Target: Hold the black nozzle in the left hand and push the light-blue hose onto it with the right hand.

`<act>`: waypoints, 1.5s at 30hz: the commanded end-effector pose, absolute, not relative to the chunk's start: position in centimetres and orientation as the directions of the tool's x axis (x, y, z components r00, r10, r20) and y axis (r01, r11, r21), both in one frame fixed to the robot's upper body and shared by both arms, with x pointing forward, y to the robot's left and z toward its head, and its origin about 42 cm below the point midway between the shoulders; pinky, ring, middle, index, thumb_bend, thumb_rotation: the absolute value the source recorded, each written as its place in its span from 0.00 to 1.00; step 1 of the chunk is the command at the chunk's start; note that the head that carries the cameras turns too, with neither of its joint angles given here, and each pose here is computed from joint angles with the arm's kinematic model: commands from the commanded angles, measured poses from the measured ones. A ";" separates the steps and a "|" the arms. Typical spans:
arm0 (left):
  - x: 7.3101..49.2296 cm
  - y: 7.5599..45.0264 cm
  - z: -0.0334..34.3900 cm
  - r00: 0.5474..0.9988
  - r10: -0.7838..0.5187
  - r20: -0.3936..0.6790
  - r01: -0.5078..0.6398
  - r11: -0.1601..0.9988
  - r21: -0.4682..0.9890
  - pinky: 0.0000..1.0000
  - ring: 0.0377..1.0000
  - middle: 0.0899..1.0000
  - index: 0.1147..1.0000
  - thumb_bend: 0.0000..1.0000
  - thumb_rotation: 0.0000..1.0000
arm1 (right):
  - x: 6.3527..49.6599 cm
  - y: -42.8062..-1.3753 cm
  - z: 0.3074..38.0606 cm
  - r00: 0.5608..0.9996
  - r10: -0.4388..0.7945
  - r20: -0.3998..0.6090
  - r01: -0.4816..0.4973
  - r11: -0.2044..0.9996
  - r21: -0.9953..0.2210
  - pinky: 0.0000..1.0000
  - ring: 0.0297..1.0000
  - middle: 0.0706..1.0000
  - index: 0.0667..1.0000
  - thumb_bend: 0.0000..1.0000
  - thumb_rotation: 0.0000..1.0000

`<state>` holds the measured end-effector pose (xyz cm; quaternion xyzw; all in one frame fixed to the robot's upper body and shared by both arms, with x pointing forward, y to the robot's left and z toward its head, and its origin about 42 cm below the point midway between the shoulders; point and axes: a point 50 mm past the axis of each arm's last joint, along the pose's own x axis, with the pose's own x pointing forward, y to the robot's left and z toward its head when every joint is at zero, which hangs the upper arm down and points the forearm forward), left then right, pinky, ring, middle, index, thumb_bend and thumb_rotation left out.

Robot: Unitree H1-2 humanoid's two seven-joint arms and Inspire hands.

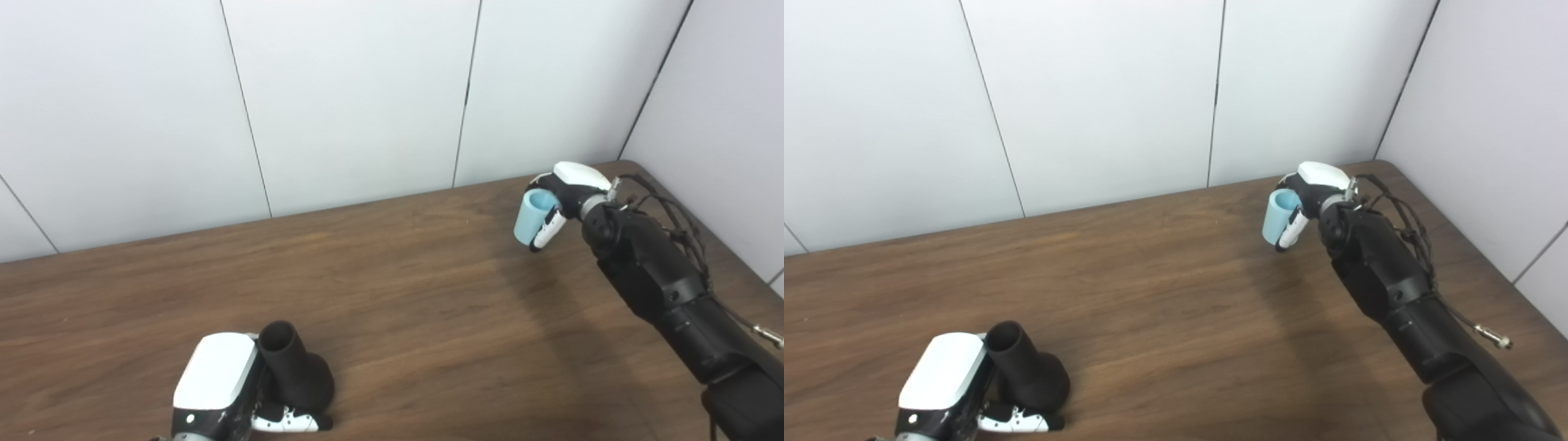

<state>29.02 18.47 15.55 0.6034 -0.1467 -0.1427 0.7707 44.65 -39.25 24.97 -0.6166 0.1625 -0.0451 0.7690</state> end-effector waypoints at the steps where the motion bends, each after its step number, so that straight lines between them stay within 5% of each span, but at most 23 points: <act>1: 28.8 19.3 14.4 0.921 -0.389 -0.021 0.104 0.193 0.976 0.42 0.46 0.35 0.43 0.52 0.00 | 45.1 -39.5 28.4 0.958 -0.265 -0.105 -0.048 0.213 -0.976 0.70 0.76 0.80 0.77 0.89 0.07; 15: 28.6 19.4 14.4 0.920 -0.390 -0.025 0.104 0.184 0.977 0.41 0.47 0.38 0.43 0.53 0.00 | 45.1 -39.6 27.7 0.959 -0.262 -0.106 -0.046 0.222 -0.974 0.71 0.74 0.80 0.77 0.87 0.07; 18: 28.5 19.3 14.5 0.919 -0.395 -0.024 0.106 0.188 0.976 0.41 0.48 0.38 0.43 0.52 0.00 | 45.0 -39.5 27.8 0.959 -0.265 -0.101 -0.037 0.235 -0.971 0.64 0.68 0.73 0.76 0.85 0.03; 19: 28.5 19.3 14.5 0.918 -0.395 -0.026 0.109 0.189 0.976 0.41 0.47 0.38 0.43 0.52 0.00 | 45.0 -39.4 27.9 0.959 -0.265 -0.099 -0.034 0.238 -0.971 0.70 0.63 0.61 0.73 0.84 0.01; 21: 28.5 19.3 14.5 0.918 -0.394 -0.032 0.118 0.194 0.974 0.41 0.48 0.37 0.43 0.52 0.00 | 45.1 -39.5 27.9 0.958 -0.270 -0.092 -0.028 0.233 -0.972 0.73 0.62 0.56 0.70 0.84 0.00; 23: 28.5 19.3 14.6 0.917 -0.397 -0.031 0.120 0.202 0.972 0.41 0.47 0.37 0.43 0.52 0.00 | 45.2 -39.5 27.9 0.959 -0.273 -0.078 -0.017 0.219 -0.976 0.69 0.61 0.58 0.65 0.83 0.00; 25: 28.4 19.3 14.7 0.916 -0.400 -0.029 0.119 0.203 0.972 0.42 0.48 0.37 0.43 0.52 0.00 | 45.3 -39.5 27.9 0.958 -0.281 -0.058 0.005 0.219 -0.976 0.61 0.59 0.61 0.51 0.60 0.09; 27: 28.4 19.3 14.8 0.916 -0.399 -0.031 0.121 0.200 0.972 0.41 0.47 0.36 0.43 0.52 0.00 | 45.2 -39.4 28.0 0.958 -0.285 -0.029 0.036 0.220 -0.975 0.46 0.44 0.49 0.49 0.53 0.02; 30: 28.5 19.2 14.9 0.917 -0.396 -0.034 0.123 0.203 0.971 0.41 0.47 0.36 0.43 0.52 0.00 | 45.1 -39.2 28.2 0.961 -0.276 0.009 0.072 0.217 -0.973 0.39 0.37 0.45 0.51 0.52 0.00; 45: 28.1 18.6 15.2 0.915 -0.402 -0.046 0.138 0.204 0.969 0.40 0.45 0.36 0.43 0.52 0.00 | 43.8 -36.8 30.7 0.979 -0.177 0.102 0.136 0.193 -0.972 0.43 0.39 0.47 0.46 0.52 0.00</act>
